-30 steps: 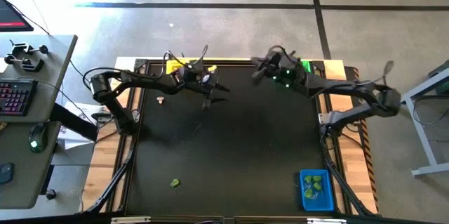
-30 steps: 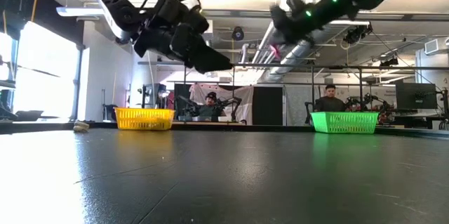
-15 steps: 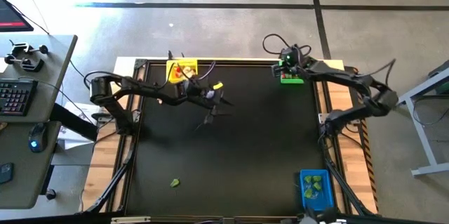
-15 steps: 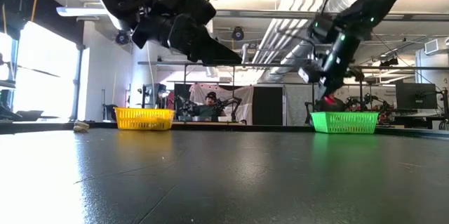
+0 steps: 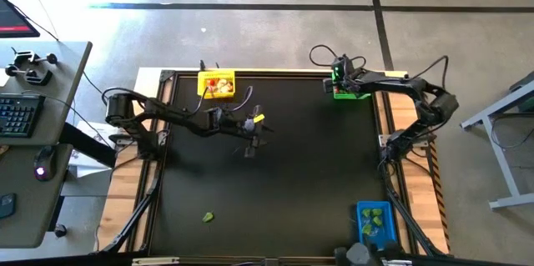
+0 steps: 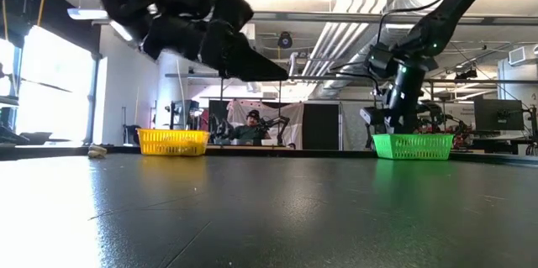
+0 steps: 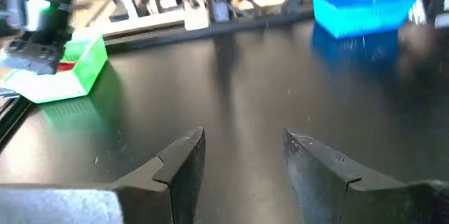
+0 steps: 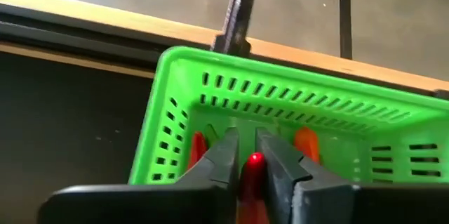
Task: Sort produce into baskets
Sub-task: Put the green bell pepper into the blue bin
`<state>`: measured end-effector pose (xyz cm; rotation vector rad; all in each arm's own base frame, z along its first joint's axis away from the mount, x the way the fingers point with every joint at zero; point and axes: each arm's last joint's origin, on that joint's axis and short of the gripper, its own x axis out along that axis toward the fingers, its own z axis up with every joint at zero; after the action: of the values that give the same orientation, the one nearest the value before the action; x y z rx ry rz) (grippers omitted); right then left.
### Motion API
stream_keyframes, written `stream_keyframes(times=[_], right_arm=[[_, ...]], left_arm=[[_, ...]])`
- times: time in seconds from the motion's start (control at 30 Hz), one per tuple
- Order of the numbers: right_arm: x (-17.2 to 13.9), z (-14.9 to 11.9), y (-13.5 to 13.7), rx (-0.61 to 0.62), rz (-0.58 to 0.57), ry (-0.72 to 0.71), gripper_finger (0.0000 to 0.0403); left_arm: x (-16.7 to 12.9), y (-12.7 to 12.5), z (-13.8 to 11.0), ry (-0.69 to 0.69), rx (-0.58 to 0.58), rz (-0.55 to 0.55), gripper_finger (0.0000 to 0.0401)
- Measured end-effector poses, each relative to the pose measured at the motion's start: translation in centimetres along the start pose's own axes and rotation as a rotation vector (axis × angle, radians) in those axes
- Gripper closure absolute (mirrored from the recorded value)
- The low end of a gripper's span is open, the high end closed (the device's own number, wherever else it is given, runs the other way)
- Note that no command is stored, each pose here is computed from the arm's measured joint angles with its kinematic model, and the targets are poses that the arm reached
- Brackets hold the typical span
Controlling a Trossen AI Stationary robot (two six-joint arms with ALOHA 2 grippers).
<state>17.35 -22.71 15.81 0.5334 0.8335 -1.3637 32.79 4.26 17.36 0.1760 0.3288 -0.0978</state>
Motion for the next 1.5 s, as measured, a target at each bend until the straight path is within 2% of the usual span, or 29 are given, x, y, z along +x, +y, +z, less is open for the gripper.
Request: stream_keyframes(times=[0.13, 0.27, 0.4, 0.5, 0.6, 0.7, 0.77, 0.83, 1.0, 1.17, 1.37, 1.5], right_arm=[[0.0, -0.2, -0.1, -0.007, -0.007, 0.016, 0.0325], [0.0, -0.2, -0.1, 0.007, -0.007, 0.017, 0.0282], [-0.5, 0.1, 0.1, -0.037, 0.0, -0.016, 0.0267], [-1.8, 0.2, 0.5, -0.074, -0.032, -0.064, 0.0287], [-3.8, 0.3, 1.2, -0.11, -0.042, -0.143, 0.0337], [-6.1, 0.2, 2.4, -0.152, 0.002, -0.231, 0.039], [-7.7, 0.0, 3.4, -0.165, 0.06, -0.283, 0.0391], [-8.9, -0.7, 4.8, -0.165, 0.124, -0.32, 0.0384], [-11.4, -3.1, 8.1, -0.203, 0.237, -0.369, 0.0398], [-13.6, -6.2, 10.5, -0.216, 0.301, -0.398, 0.0397], [-15.7, -9.5, 12.4, -0.194, 0.358, -0.43, 0.0402], [-16.6, -10.8, 12.9, -0.181, 0.396, -0.434, 0.0402]], left_arm=[[-1.1, -0.8, -1.5, -0.105, -0.079, 0.027, 0.0228], [-2.3, -1.9, -2.5, -0.19, -0.087, 0.022, 0.024], [-3.0, -2.7, -2.5, -0.201, -0.089, -0.009, 0.0256], [-3.9, -3.1, -1.8, -0.167, -0.076, -0.035, 0.0278], [-5.5, -3.9, -0.5, -0.125, -0.044, -0.074, 0.0311], [-7.6, -5.3, 1.6, -0.104, -0.004, -0.137, 0.0353], [-9.0, -6.5, 2.6, -0.049, 0.009, -0.183, 0.0383], [-10.5, -7.8, 3.2, 0.052, 0.01, -0.218, 0.0396], [-13.1, -11.3, 3.4, 0.316, 0.0, -0.25, 0.0392], [-14.3, -15.1, 2.7, 0.467, -0.078, -0.337, 0.0383], [-14.4, -19.0, 0.8, 0.665, -0.248, -0.361, 0.0329], [-14.1, -21.2, -0.3, 0.727, -0.306, -0.348, 0.028]])
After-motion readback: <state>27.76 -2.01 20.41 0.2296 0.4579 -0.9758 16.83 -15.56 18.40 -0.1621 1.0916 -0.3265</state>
